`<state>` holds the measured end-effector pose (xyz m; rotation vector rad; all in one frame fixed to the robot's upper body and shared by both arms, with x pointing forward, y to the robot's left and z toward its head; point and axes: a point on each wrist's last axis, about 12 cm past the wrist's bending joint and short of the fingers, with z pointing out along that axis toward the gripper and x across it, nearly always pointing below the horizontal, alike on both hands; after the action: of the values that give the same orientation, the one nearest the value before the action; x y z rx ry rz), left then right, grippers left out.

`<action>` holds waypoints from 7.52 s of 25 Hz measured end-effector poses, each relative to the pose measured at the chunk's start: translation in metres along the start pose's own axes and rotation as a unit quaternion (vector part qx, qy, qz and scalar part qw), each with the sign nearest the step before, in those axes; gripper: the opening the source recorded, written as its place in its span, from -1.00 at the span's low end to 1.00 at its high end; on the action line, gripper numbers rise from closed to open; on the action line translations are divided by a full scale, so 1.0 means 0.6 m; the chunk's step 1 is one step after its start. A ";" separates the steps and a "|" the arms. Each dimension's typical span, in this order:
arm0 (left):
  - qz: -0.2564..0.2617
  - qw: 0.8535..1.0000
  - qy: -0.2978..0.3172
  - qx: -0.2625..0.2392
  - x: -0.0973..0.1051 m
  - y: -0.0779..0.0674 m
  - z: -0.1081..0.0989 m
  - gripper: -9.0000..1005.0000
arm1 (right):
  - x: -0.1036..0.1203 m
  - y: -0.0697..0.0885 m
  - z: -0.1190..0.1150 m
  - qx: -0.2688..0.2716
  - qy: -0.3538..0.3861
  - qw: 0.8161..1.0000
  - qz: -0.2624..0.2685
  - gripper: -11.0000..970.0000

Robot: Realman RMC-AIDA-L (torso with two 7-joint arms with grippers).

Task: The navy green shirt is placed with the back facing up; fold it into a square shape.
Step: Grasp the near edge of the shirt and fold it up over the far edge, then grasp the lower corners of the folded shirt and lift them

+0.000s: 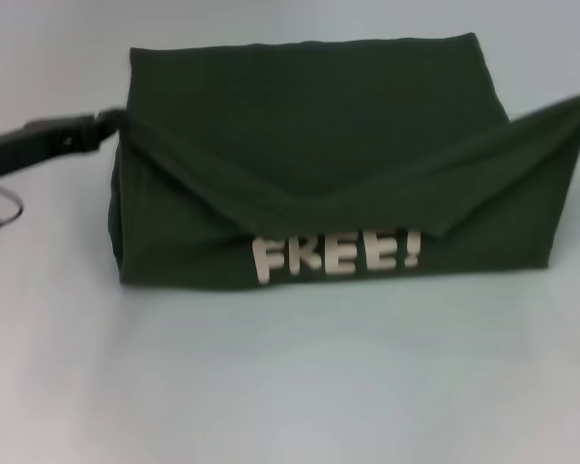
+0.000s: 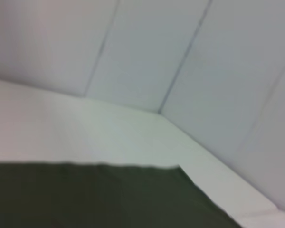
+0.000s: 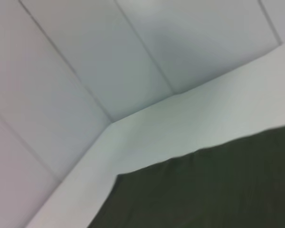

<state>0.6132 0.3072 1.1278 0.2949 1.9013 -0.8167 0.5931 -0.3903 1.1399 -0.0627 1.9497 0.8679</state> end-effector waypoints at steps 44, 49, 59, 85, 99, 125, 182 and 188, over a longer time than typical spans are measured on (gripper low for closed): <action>0.112 0.980 -0.074 -0.148 0.051 -0.045 0.167 -0.50 | 0.066 0.020 0.201 0.173 -0.012 0.981 -0.091 -0.80; 0.081 0.978 -0.102 -0.164 0.039 -0.022 0.138 -0.30 | 0.049 0.017 0.187 0.168 -0.036 0.981 -0.094 -0.35; 0.044 0.978 -0.167 -0.117 0.035 -0.007 0.068 0.33 | 0.019 0.022 0.149 0.106 -0.067 0.990 -0.070 0.38; 0.174 0.981 -0.037 -0.074 0.181 -0.017 -0.027 0.53 | 0.079 0.004 0.023 0.003 0.011 0.998 0.056 0.43; 0.222 0.971 0.039 -0.085 0.213 -0.020 -0.001 0.52 | 0.087 0.003 0.023 0.004 0.004 0.998 0.069 0.42; 0.248 0.960 0.077 -0.102 0.208 -0.019 0.033 0.51 | 0.101 -0.004 0.014 0.017 0.002 0.997 0.077 0.42; 0.225 0.968 0.049 -0.103 0.189 -0.015 0.011 -0.96 | 0.121 -0.018 0.089 0.143 0.119 0.981 0.048 0.19; 0.224 0.968 0.049 -0.102 0.189 -0.015 0.012 -0.96 | 0.125 -0.015 0.094 0.141 0.120 0.982 0.046 0.11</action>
<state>0.5604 0.2792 1.0311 0.6190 1.8901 -0.3060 0.5994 -0.3406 1.0600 0.0948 2.3018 0.6589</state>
